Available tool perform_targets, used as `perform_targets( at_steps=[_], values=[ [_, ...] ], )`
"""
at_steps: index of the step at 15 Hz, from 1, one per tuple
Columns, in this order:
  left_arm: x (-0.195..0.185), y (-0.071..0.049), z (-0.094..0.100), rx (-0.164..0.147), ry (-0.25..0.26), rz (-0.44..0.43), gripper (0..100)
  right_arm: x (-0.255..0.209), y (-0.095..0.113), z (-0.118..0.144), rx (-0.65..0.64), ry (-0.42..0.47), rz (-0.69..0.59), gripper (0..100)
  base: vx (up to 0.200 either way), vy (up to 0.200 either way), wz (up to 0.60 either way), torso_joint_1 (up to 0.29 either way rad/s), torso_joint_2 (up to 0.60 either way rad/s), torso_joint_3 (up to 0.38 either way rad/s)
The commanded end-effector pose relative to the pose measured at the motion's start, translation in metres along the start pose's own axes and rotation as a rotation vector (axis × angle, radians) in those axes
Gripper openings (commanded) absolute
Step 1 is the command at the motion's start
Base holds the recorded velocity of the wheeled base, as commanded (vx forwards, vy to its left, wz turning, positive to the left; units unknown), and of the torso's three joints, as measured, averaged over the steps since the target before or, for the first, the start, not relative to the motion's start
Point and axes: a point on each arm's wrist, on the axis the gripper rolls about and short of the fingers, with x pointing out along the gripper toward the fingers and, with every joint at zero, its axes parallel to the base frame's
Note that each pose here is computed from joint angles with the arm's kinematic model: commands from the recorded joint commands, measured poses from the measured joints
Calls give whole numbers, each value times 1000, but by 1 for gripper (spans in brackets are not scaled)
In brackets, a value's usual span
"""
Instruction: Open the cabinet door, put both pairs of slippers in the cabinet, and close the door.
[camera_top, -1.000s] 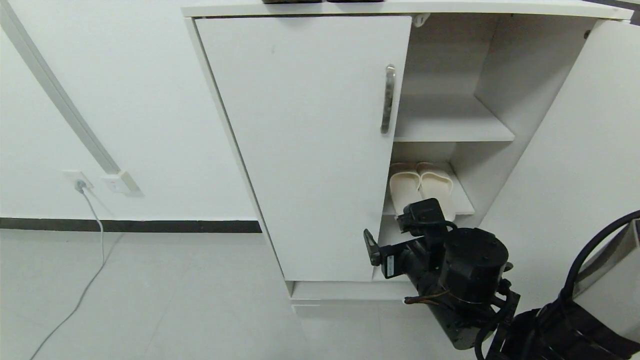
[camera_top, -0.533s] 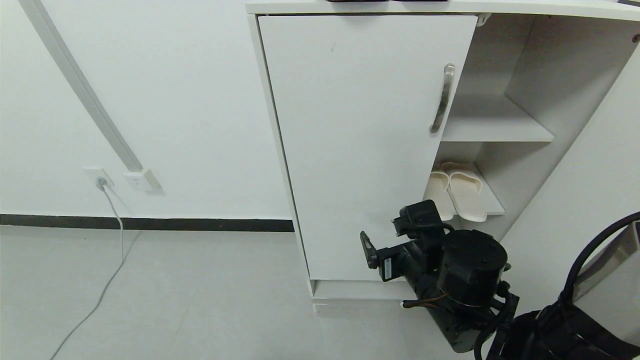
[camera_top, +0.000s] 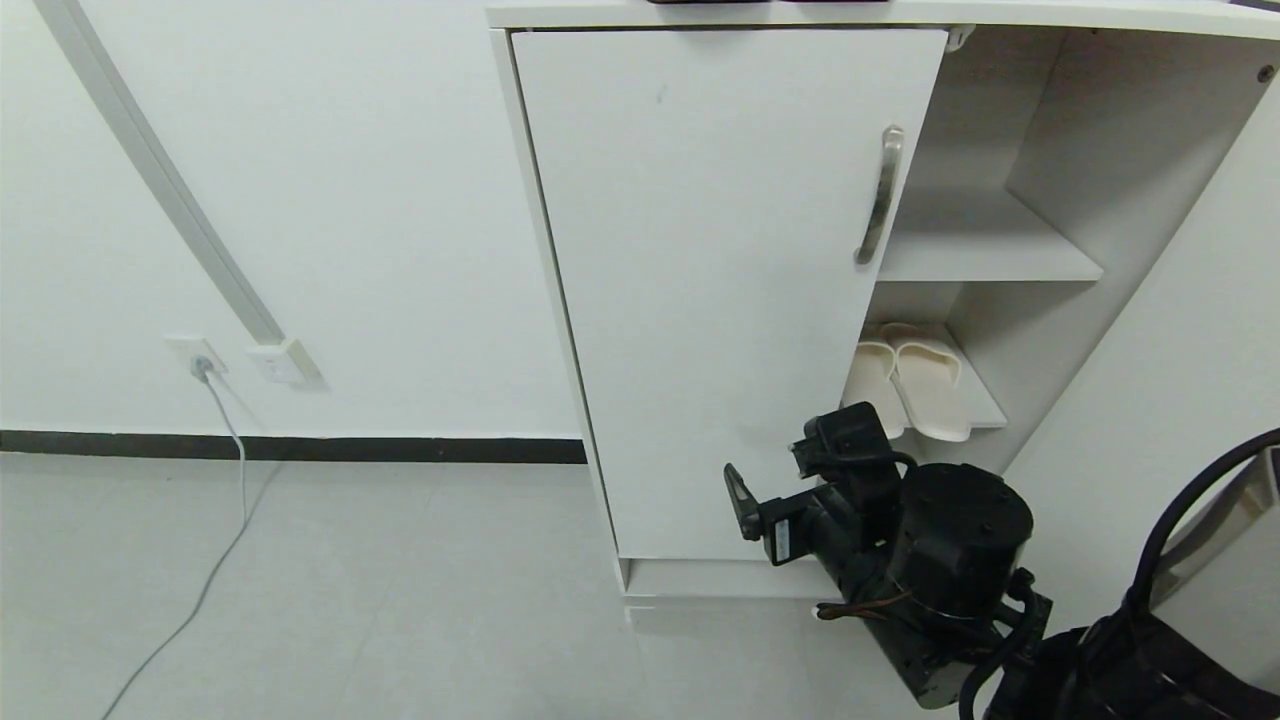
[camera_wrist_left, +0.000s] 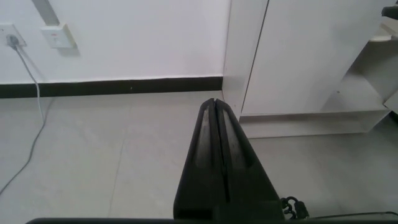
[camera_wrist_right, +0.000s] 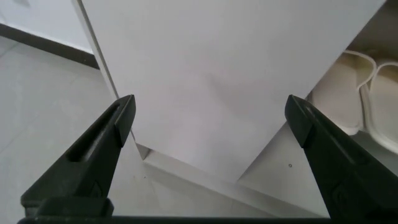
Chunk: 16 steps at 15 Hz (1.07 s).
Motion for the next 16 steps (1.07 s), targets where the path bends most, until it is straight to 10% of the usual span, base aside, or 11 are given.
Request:
perform_targets(
  at_steps=[1,16],
  values=[
    [0,0,0,0,2,0,0,0,0,-1,-3,5,1,100,0,0,0,0,0,0],
    [0,0,0,2,2,0,0,-2,1,1,0,-1,5,100,0,0,0,43,-286,-246]
  ],
)
